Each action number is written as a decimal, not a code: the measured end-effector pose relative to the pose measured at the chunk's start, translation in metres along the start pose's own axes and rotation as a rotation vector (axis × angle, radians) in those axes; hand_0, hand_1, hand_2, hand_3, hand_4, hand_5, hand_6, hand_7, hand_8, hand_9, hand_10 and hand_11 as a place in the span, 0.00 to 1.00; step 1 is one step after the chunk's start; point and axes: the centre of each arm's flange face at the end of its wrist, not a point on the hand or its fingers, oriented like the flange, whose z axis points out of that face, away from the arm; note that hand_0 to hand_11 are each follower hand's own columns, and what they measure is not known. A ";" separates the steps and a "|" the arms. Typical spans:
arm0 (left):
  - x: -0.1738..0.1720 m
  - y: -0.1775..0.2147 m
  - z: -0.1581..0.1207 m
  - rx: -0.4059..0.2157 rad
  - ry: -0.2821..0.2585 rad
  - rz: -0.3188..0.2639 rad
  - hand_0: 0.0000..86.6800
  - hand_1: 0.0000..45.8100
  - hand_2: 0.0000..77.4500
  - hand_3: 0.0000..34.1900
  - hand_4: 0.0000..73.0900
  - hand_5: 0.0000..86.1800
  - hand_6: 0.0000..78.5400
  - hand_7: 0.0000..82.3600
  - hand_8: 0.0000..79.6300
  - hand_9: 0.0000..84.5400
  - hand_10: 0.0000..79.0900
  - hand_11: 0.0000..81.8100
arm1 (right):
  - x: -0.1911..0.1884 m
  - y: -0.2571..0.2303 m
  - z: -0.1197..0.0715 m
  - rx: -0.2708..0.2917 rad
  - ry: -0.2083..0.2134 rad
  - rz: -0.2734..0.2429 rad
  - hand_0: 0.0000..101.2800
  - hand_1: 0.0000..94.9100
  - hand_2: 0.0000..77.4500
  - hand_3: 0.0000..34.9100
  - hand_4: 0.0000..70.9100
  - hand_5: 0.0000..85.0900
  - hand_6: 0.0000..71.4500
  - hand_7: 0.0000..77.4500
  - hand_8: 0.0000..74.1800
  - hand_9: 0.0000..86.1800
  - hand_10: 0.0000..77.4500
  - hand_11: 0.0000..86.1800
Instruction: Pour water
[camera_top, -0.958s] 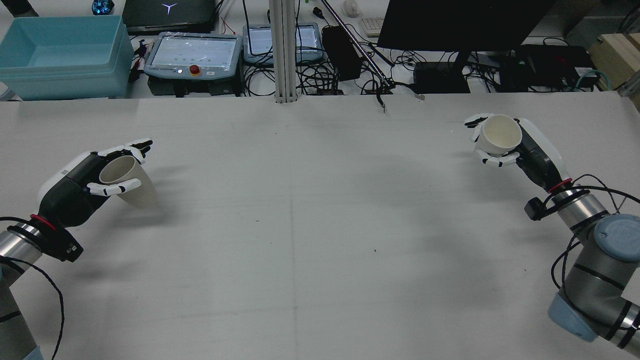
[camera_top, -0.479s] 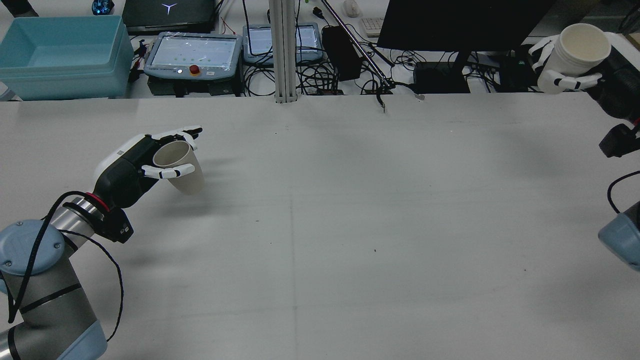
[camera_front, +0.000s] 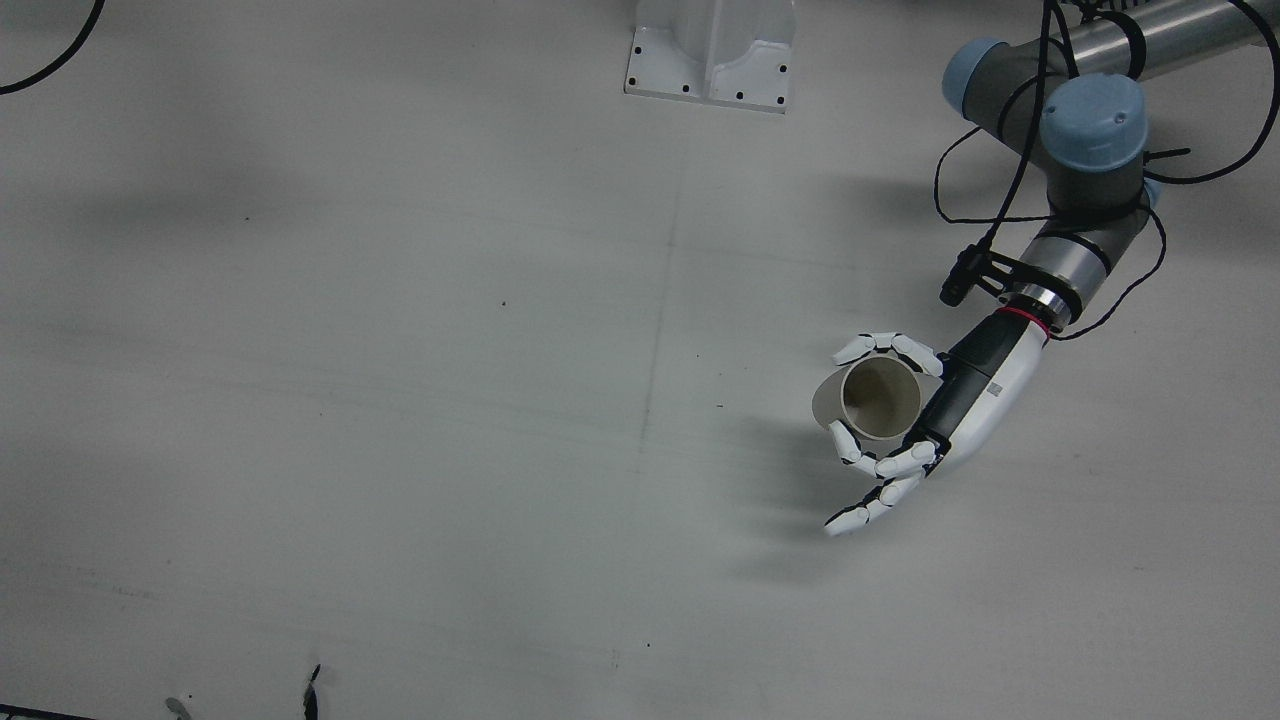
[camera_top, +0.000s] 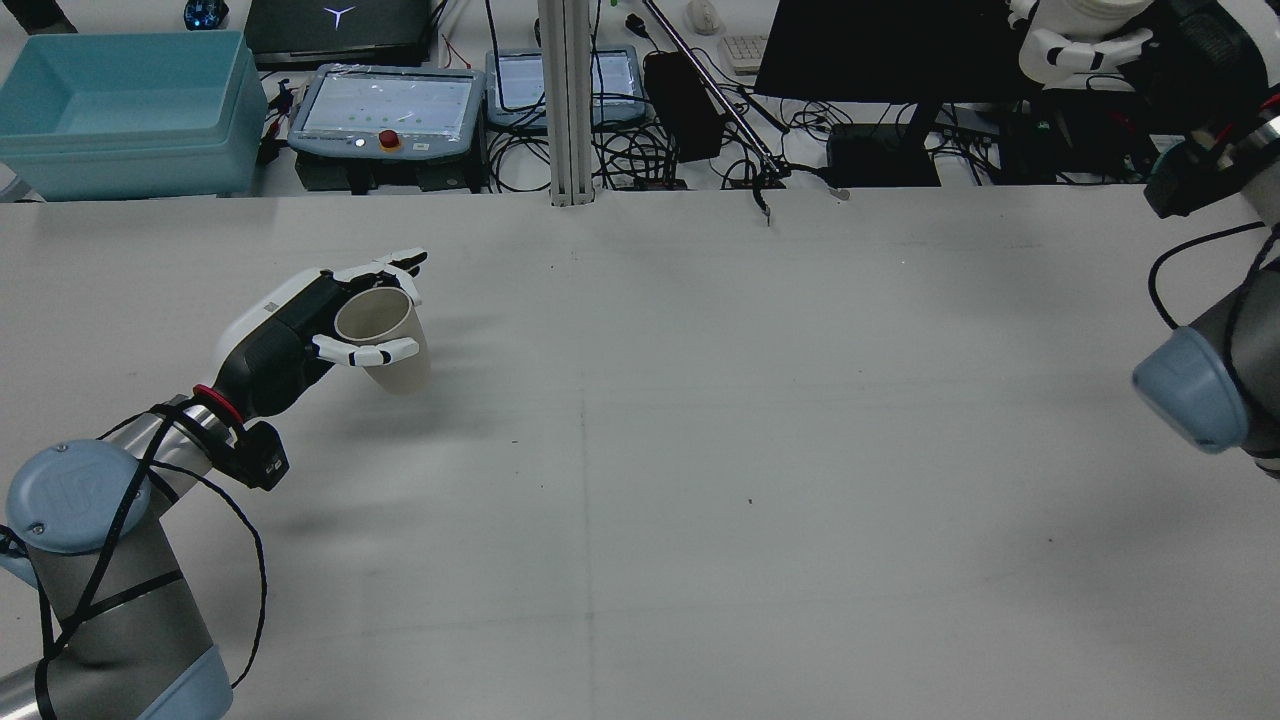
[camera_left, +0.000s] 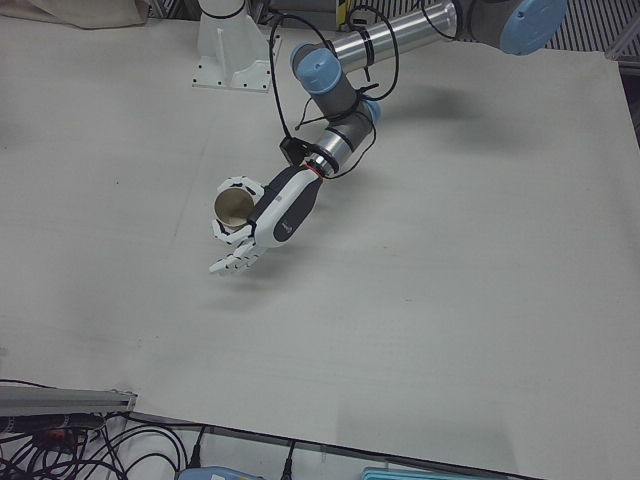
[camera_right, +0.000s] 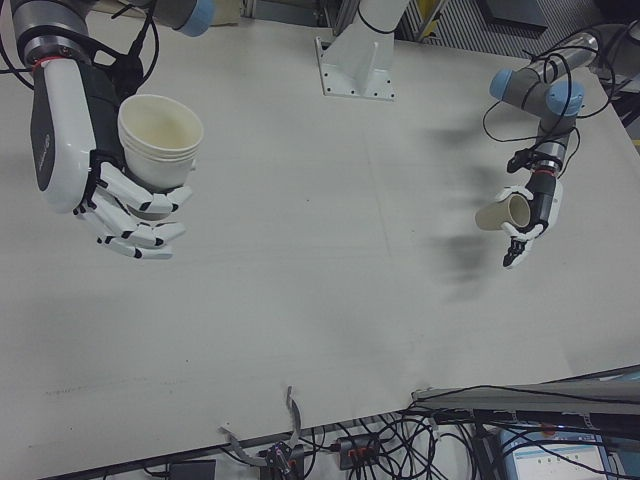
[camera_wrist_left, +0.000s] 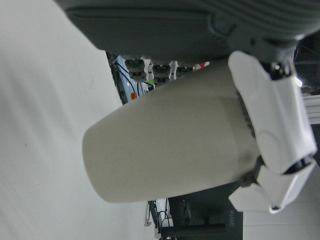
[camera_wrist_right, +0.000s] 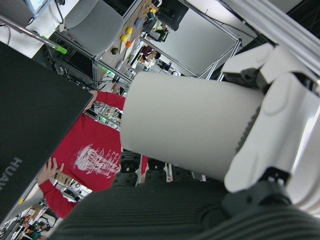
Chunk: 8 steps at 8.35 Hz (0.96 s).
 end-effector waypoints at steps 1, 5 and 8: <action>-0.008 0.004 0.000 -0.031 -0.001 0.032 0.53 0.30 0.49 0.00 0.48 0.58 0.09 0.15 0.10 0.15 0.06 0.11 | 0.011 0.041 0.021 -0.036 -0.012 -0.029 0.53 0.10 0.65 0.00 0.45 0.51 0.51 0.61 0.32 0.40 0.30 0.40; -0.022 0.011 0.002 -0.086 0.004 0.095 0.52 0.30 0.49 0.00 0.48 0.58 0.09 0.20 0.10 0.16 0.06 0.11 | 0.064 0.207 0.037 -0.211 -0.079 -0.244 0.54 0.10 0.65 0.00 0.45 0.52 0.53 0.65 0.29 0.37 0.27 0.37; -0.018 0.029 0.005 -0.125 0.004 0.081 0.52 0.30 0.49 0.00 0.49 0.57 0.12 0.23 0.10 0.17 0.04 0.09 | 0.118 0.281 -0.005 -0.231 -0.101 -0.443 0.54 0.10 0.68 0.00 0.45 0.52 0.44 0.55 0.26 0.33 0.27 0.37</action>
